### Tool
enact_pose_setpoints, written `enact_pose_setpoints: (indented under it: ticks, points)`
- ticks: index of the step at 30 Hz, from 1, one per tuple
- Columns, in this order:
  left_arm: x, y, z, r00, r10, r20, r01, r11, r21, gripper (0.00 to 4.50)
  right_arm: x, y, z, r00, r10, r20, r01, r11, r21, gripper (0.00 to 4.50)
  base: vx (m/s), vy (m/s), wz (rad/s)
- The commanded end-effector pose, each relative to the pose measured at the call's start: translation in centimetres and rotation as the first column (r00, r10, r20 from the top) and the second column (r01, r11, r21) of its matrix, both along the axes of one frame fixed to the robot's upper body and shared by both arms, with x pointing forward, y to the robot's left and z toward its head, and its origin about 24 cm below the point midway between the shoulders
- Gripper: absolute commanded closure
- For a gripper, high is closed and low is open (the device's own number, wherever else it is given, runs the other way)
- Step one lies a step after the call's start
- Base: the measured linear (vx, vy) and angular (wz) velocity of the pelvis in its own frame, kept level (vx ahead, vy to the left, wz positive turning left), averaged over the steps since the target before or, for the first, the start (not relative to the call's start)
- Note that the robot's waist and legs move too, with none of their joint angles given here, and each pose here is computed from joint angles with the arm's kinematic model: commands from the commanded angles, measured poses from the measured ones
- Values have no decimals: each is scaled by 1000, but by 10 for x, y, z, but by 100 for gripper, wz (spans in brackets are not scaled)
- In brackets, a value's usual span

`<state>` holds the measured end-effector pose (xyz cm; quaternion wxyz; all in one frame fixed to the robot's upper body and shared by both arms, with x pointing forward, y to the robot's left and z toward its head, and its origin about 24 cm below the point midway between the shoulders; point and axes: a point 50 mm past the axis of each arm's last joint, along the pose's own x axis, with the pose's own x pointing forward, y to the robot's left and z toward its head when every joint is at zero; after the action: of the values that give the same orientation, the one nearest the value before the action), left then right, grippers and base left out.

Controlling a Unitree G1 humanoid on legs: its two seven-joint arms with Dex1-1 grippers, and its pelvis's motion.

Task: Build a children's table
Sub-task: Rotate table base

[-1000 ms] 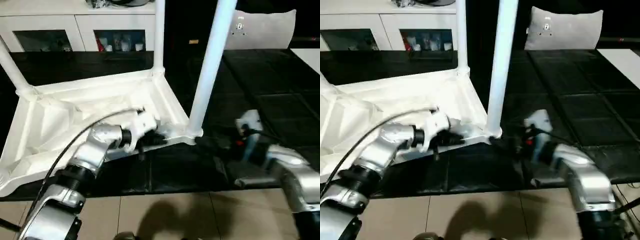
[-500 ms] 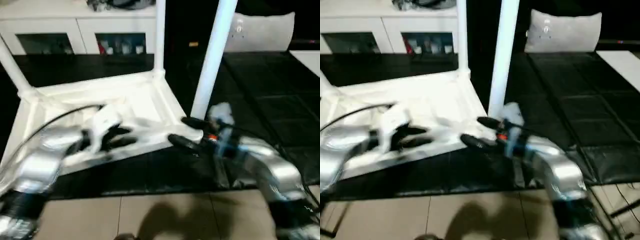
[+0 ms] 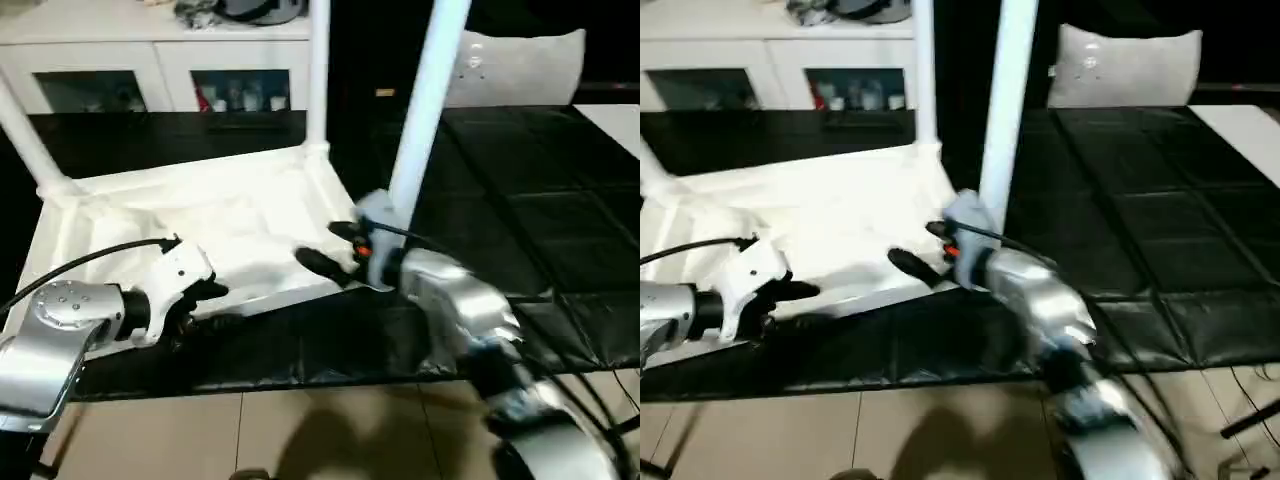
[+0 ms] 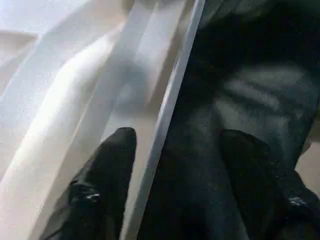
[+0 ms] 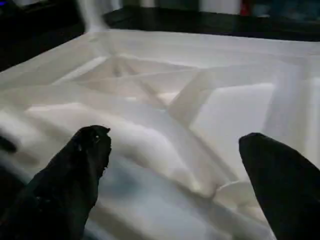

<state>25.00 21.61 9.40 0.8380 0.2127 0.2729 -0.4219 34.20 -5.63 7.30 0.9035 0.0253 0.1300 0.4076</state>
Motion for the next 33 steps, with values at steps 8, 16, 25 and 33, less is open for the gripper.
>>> enact_pose_setpoints:
  ticks: [8,16,25,33]
  points:
    - [-1,-4,-10,1000,14,-4,-14,998,56,70,30,-34,-3,919,-394,0,394,919,-18,0,0,0,0]
    - [6,-12,-23,998,35,49,-39,996,85,4,37,-65,-4,849,-527,22,528,849,-34,0,0,0,0]
    - [42,-32,-13,955,91,284,-106,993,41,4,39,-107,-3,795,-601,88,607,791,-79,0,0,0,0]
    - [54,-51,-19,916,161,367,-159,987,-36,4,42,-142,8,749,-642,166,661,741,-119,0,0,0,0]
